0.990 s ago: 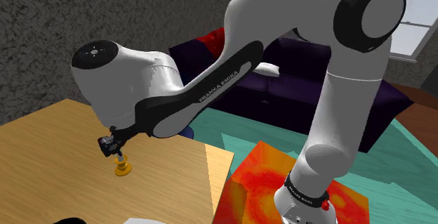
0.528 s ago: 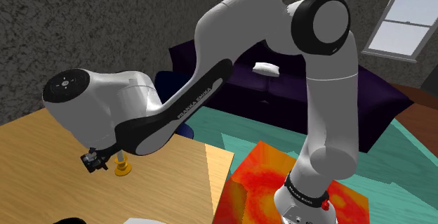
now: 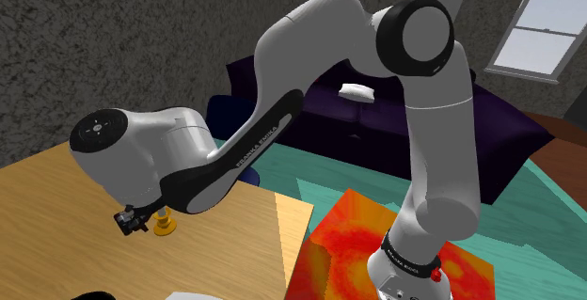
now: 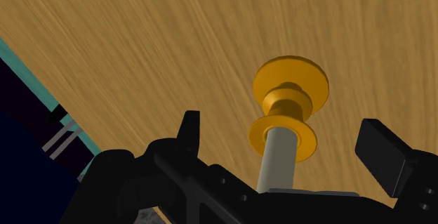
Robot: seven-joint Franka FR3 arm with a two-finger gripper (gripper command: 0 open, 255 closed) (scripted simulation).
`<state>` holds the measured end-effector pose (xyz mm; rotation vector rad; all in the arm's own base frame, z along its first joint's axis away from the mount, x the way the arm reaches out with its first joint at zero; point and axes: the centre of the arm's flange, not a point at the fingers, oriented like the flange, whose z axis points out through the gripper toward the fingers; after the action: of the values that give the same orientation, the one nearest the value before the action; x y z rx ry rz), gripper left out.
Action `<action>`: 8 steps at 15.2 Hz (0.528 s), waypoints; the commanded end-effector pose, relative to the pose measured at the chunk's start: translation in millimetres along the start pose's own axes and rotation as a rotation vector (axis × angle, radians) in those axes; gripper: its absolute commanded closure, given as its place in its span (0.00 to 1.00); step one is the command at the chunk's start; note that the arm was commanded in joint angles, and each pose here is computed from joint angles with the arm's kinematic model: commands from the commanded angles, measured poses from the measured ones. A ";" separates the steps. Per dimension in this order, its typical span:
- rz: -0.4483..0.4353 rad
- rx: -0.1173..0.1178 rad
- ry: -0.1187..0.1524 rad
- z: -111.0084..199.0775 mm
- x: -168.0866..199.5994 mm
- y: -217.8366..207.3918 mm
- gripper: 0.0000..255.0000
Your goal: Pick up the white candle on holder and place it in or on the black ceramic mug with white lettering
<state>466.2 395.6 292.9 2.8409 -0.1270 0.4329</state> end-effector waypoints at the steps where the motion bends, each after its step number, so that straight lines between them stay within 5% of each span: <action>1: 0.000 0.000 0.000 0.4 0.0 0.0 0.00; 4: 0.000 0.000 0.000 0.3 0.0 0.0 0.00; 5: 0.000 0.000 0.000 0.3 0.0 0.0 1.00; 8: 0.000 0.000 0.000 0.3 0.0 0.0 1.00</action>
<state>466.3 395.5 292.5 2.8410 -0.1269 0.4331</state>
